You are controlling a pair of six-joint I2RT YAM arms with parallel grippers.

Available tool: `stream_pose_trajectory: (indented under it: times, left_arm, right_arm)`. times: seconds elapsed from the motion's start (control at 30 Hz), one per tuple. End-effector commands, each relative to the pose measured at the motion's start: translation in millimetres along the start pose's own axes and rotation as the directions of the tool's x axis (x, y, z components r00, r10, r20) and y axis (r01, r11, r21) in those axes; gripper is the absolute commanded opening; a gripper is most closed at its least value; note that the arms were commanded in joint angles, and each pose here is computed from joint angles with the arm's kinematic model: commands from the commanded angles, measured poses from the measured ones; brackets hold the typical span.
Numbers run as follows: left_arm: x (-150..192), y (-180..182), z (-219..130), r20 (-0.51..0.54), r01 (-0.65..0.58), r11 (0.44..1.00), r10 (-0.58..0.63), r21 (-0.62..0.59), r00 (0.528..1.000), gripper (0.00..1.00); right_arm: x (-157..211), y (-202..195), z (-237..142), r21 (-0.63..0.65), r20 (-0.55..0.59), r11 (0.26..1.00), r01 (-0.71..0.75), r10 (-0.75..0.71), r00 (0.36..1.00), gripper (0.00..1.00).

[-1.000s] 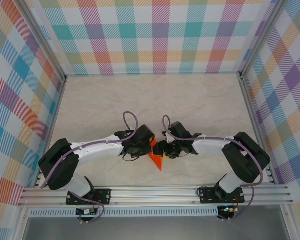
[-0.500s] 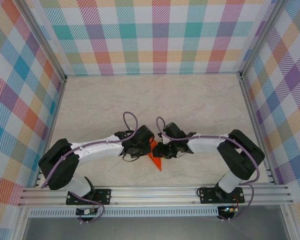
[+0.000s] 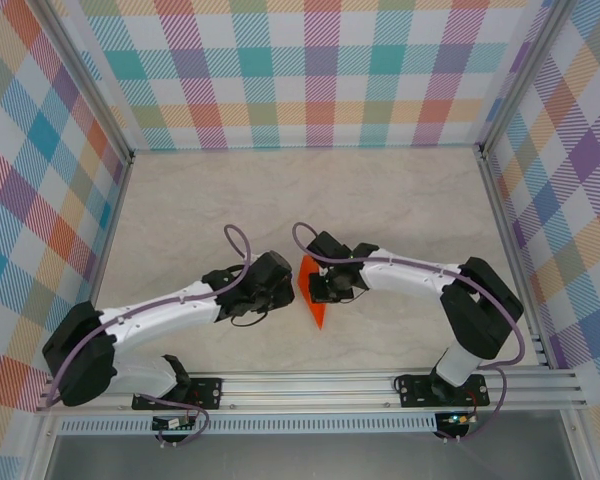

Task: Fold a paper plane with a square sheet of paper (pick it up from the middle)

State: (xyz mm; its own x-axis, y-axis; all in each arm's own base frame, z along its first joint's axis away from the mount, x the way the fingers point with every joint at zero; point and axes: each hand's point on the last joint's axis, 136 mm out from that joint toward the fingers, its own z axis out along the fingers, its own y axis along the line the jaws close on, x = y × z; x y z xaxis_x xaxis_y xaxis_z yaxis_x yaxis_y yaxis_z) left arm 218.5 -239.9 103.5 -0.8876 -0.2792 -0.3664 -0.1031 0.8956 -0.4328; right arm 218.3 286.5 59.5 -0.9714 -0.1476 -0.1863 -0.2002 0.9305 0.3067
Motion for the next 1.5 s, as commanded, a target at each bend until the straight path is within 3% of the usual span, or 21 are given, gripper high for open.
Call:
stream_pose_trajectory:
  times: [0.0, 0.13, 0.5, 0.8, 1.1, 1.3, 1.47]
  left_arm:
    - [-10.6, 24.3, -11.3, 0.075, 0.022, 0.999, -0.019, -0.048, 0.997, 0.29]
    - [-11.9, 39.2, -17.2, 0.099, 0.058, 0.997, -0.054, -0.043, 0.994, 0.30]
    - [-12.0, 55.5, -27.9, 0.115, 0.091, 0.995, -0.087, -0.030, 0.990, 0.33]
    - [-9.5, 62.4, -27.4, 0.119, 0.117, 0.993, -0.114, -0.022, 0.986, 0.35]
    - [-10.9, 61.6, -26.3, 0.116, 0.119, 0.993, -0.115, -0.024, 0.986, 0.36]
    - [-10.6, 63.3, -25.6, 0.115, 0.124, 0.992, -0.120, -0.028, 0.986, 0.36]
    - [-11.5, 63.7, -26.8, 0.117, 0.123, 0.992, -0.118, -0.033, 0.986, 0.36]
  right_arm:
    - [-2.8, -44.4, -24.1, 0.270, 0.016, 0.963, 0.005, -0.010, 1.000, 0.13]
    - [-12.5, -42.5, -15.0, 0.313, -0.010, 0.950, 0.013, -0.010, 1.000, 0.17]
    - [-33.6, -25.4, 18.5, 0.252, -0.037, 0.968, -0.012, 0.022, 0.999, 0.19]
    - [-25.3, -34.5, 32.1, 0.268, -0.066, 0.963, -0.033, 0.052, 0.996, 0.32]
    - [-4.4, -51.4, 60.5, 0.311, -0.132, 0.949, -0.058, 0.103, 0.986, 0.35]
    - [0.3, -57.6, 65.8, 0.345, -0.152, 0.937, -0.051, 0.110, 0.982, 0.42]
    - [-18.7, -51.4, 52.8, 0.348, -0.102, 0.937, -0.043, 0.083, 0.991, 0.38]
